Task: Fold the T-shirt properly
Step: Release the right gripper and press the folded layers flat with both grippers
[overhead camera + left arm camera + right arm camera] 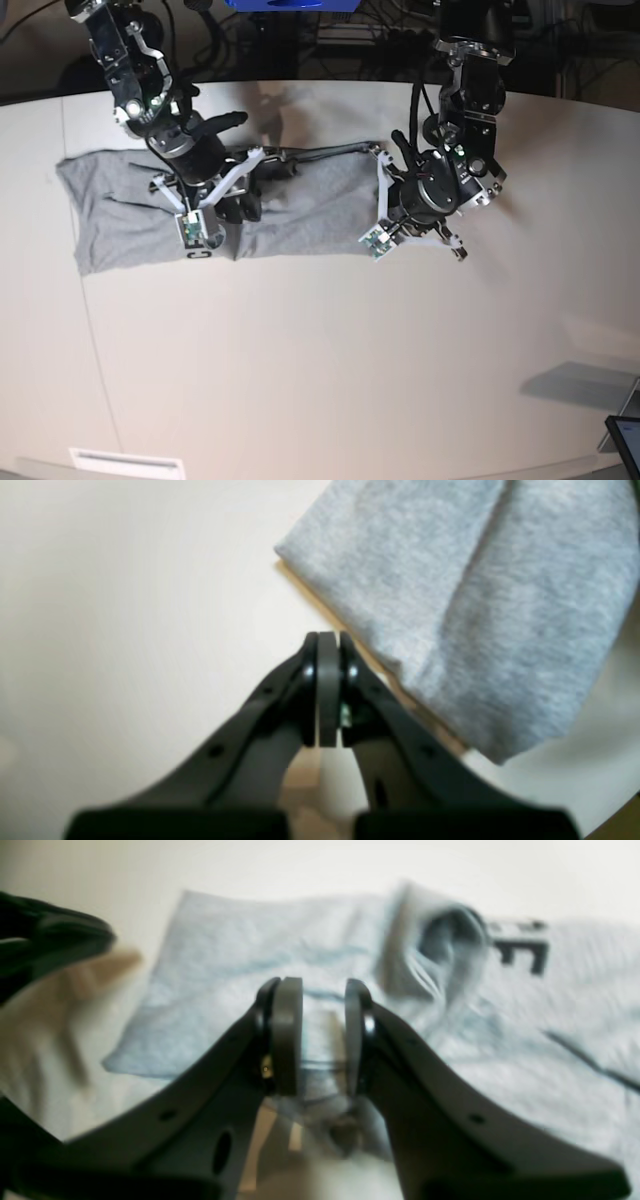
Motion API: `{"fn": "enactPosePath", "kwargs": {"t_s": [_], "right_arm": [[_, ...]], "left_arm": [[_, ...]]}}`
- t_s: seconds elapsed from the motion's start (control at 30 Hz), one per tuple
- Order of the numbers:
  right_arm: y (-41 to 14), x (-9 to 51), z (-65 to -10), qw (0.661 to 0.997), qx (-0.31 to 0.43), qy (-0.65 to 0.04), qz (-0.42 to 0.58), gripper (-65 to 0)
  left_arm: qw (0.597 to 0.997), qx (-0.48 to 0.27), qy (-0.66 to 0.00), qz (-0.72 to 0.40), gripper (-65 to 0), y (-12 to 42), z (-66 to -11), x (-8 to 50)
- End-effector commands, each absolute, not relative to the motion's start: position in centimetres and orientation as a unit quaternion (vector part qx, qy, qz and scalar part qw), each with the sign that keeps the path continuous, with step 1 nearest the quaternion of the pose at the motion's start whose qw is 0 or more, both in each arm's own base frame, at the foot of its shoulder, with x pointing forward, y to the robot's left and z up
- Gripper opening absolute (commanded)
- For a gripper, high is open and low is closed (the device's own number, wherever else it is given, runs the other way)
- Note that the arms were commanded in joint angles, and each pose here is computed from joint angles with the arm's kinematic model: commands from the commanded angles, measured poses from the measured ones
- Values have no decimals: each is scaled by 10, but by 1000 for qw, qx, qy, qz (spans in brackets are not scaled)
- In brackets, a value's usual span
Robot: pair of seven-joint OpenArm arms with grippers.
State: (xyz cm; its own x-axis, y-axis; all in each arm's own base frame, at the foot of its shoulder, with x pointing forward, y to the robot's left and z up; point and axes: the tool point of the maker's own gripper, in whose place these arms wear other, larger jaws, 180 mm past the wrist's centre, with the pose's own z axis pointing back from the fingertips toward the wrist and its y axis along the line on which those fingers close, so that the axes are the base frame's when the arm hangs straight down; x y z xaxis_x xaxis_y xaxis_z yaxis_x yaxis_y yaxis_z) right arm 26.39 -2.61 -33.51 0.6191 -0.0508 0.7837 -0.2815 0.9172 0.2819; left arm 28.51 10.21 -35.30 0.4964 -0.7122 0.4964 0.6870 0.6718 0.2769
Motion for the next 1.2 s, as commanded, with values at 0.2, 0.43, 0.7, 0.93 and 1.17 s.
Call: {"fn": "enactPosePath", "kwargs": {"t_s": [0.2, 0.43, 0.7, 0.93, 1.17], "right_arm": [[15, 277, -306, 853, 228, -454, 123, -501], [37, 292, -305, 863, 239, -425, 135, -499], [41, 297, -333, 882, 231, -391, 126, -499], [31, 282, -365, 903, 217, -354, 112, -503], [3, 279, -369, 910, 205, -353, 67, -505]], "left_arm": [[873, -50, -378, -305, -650, 112, -302, 316], [856, -111, -440, -248, -650, 108, -266, 337], [865, -128, -424, -237, -650, 105, -279, 338], [873, -132, -408, -232, -650, 108, -291, 334], [875, -120, -403, -241, -650, 115, -292, 334]]}}
